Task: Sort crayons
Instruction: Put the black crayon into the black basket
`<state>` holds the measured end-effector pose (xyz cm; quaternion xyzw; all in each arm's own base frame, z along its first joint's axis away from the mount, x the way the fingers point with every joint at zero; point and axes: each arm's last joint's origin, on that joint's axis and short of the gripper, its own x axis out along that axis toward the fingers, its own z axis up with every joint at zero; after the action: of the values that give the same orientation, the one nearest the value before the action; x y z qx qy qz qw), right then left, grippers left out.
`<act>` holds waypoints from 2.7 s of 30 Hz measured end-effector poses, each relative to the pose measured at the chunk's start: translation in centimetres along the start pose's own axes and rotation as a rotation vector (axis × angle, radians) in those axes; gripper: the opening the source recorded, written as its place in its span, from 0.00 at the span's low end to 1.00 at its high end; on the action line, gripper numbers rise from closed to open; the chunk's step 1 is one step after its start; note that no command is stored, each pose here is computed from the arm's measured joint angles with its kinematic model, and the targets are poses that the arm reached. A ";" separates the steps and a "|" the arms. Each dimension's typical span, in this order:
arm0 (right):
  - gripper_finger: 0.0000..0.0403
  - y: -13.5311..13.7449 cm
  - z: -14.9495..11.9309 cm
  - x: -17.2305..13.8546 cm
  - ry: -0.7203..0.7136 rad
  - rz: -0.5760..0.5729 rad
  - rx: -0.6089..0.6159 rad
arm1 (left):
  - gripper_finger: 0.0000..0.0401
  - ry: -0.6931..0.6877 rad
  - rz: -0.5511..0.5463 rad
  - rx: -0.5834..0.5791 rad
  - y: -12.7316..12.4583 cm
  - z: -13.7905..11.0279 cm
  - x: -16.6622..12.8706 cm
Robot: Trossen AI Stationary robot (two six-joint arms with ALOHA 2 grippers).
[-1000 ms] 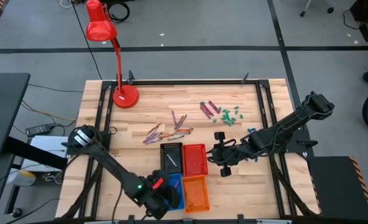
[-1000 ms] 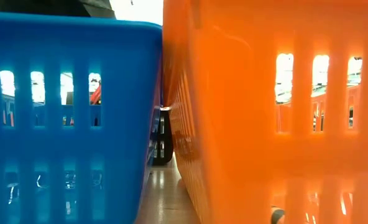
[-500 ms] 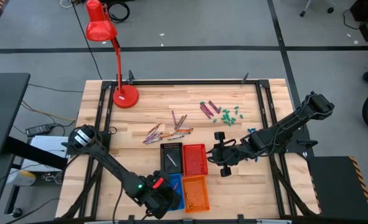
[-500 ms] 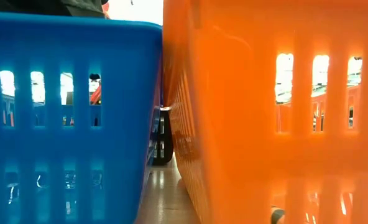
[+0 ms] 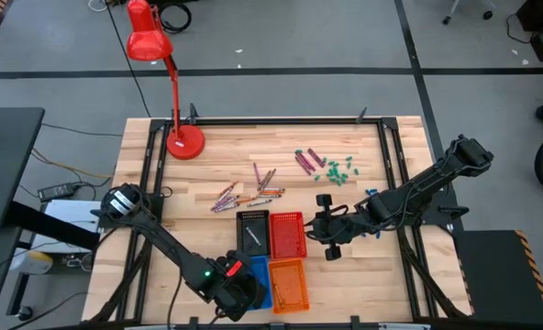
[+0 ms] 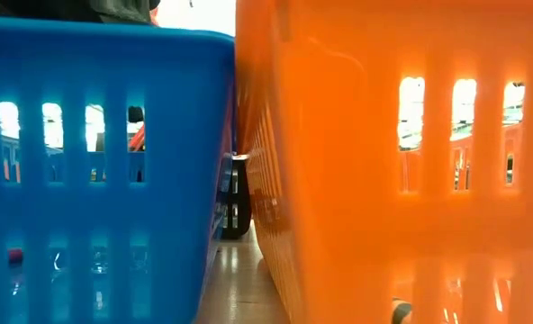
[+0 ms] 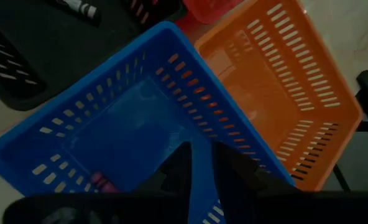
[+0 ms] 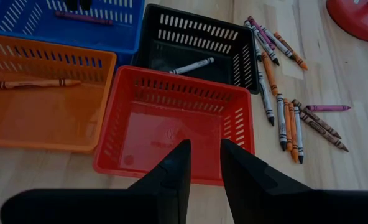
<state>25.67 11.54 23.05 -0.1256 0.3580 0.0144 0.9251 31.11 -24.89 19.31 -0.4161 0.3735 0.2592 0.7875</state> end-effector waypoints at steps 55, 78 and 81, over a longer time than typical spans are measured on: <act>0.23 -4.6 -2.3 3.5 -0.215 -0.040 -0.129 | 0.14 0.214 0.718 0.145 18.7 3.9 -7.2; 0.23 -10.4 -0.9 3.6 -0.334 0.121 0.031 | 0.42 0.278 0.652 -0.158 23.2 2.4 -7.9; 0.23 -10.2 -0.8 3.6 -0.335 0.128 0.027 | 0.43 0.269 0.650 -0.164 23.2 2.4 -7.9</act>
<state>29.00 1.24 22.32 -0.0858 0.2064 0.0891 0.9706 10.68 -11.57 15.85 -0.3675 0.5646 0.4681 0.5719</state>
